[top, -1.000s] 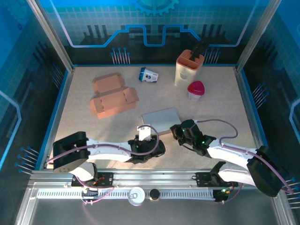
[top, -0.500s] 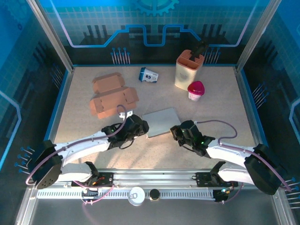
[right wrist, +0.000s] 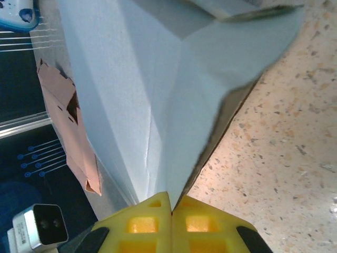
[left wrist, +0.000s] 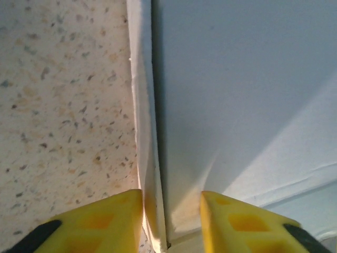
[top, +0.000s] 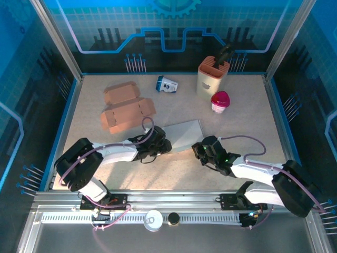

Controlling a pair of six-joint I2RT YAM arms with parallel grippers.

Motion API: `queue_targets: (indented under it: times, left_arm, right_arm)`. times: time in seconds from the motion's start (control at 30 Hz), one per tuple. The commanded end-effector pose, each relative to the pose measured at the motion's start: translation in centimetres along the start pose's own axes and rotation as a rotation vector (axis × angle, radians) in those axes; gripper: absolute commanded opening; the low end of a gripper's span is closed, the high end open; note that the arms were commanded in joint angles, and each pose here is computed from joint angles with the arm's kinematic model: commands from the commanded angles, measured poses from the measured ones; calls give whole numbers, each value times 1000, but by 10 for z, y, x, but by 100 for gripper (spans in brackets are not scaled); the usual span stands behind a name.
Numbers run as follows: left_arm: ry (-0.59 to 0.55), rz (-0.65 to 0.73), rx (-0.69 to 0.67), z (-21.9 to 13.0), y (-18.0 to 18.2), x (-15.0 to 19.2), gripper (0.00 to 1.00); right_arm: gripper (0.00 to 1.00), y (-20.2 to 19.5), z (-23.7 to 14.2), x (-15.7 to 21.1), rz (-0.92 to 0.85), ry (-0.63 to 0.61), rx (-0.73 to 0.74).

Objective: Fold the paper box

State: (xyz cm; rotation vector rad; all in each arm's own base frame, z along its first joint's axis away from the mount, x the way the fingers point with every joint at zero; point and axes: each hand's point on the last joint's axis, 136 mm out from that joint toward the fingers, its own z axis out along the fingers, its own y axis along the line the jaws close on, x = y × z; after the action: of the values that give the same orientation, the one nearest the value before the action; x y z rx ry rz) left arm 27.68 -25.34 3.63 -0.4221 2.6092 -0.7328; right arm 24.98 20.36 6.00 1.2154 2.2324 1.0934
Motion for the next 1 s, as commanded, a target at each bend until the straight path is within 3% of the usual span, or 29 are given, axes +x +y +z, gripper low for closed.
queue_targets:
  times: [0.0, 0.13, 0.3, 0.43, 0.57, 0.67, 0.83, 0.97]
  left_arm:
    - [-15, -7, -12, 4, 11, -1, 30]
    - [-10, 2, -16, 2, 15, 0, 24]
    - [14, 43, -35, -2, 21, 3, 18]
    - [52, 82, -61, -5, 31, 8, 16]
    - [53, 89, -74, -15, 44, 10, 15]
    - [33, 93, -47, -27, 41, 7, 17]
    - [21, 93, -16, -45, 35, 1, 31]
    - [10, 62, 27, -58, 31, -11, 42]
  right_arm:
    - [8, -18, -2, -4, -50, -6, 51]
    - [33, -19, -17, -12, -184, -15, 88]
    - [64, -5, -52, -45, -491, -48, 119]
    - [78, 9, -68, -74, -675, -54, 131]
    - [80, 28, -55, -88, -804, 33, 114]
    - [76, 32, -30, -86, -841, 136, 135]
    - [67, 40, 11, -66, -887, 251, 110]
    - [61, 29, 39, -56, -897, 302, 190]
